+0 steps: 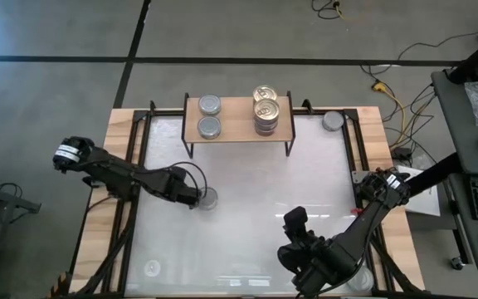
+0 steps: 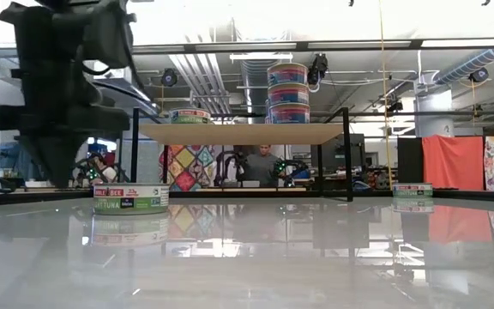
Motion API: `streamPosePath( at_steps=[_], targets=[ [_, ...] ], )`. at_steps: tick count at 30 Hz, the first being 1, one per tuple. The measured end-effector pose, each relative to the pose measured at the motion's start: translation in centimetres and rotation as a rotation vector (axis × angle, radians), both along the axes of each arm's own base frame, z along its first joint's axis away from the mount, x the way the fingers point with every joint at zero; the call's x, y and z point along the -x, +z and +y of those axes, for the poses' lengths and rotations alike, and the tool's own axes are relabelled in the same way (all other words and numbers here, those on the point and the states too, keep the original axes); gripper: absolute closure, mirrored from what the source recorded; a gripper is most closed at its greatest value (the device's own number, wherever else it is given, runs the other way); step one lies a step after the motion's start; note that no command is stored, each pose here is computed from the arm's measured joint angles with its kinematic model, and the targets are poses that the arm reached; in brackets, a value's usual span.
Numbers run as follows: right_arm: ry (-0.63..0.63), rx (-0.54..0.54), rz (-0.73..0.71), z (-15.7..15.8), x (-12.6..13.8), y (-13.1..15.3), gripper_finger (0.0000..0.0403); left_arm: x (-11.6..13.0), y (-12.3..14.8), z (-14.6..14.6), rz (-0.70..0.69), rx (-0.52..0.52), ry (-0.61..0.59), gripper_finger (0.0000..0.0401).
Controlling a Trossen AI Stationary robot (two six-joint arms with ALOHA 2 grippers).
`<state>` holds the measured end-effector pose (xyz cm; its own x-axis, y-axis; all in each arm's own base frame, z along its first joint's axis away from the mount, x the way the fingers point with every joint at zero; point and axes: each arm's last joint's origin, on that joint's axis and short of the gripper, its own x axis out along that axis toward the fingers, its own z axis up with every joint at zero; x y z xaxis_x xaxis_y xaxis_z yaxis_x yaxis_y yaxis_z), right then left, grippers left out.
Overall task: Stack canned seafood by type on shelf
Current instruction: Stack the green tuna can on top of the other green tuna can on the shelf
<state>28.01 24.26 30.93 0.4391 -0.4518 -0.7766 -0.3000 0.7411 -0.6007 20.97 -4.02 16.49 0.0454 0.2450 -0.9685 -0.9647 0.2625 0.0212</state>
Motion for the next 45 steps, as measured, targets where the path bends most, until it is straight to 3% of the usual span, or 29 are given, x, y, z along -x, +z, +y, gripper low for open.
streamPosePath(
  at_steps=[6,12,20,25,27,30,33,38,45],
  targets=[
    [-0.002,-0.002,-0.001,0.0,0.0,0.0,0.0343,-1.7,-0.9,0.2,-0.086,0.011,-0.028,0.0401],
    [-0.007,-0.004,-0.004,0.0,0.0,0.0,0.0339,-3.7,-1.6,0.0,-0.184,-0.054,-0.103,0.0401],
    [-0.005,-0.009,0.001,0.0,0.0,0.0,0.0322,-6.5,0.9,-1.5,-0.277,-0.068,-0.308,0.0401],
    [0.015,0.018,-0.015,0.0,0.2,0.3,0.0309,-6.8,2.3,-2.9,-0.273,-0.114,-0.424,0.0401],
    [0.016,0.031,-0.029,0.0,0.2,0.4,0.0305,-6.7,2.3,-2.9,-0.266,-0.173,-0.413,0.0401],
    [0.018,0.038,-0.037,-0.1,0.2,0.5,0.03,-6.7,1.7,-2.5,-0.298,-0.288,-0.304,0.0401],
    [0.013,0.031,-0.045,-0.1,0.2,0.5,0.0298,-7.0,0.3,-2.0,-0.293,-0.319,-0.214,0.0401],
    [-0.001,0.021,-0.054,-0.1,0.2,0.5,0.0305,-7.6,-1.9,-1.7,-0.24,-0.258,-0.158,0.0401],
    [-0.021,0.006,-0.057,-0.1,0.2,0.5,0.0325,-8.1,-2.8,-3.2,-0.212,-0.113,-0.213,0.0401]
  ],
)
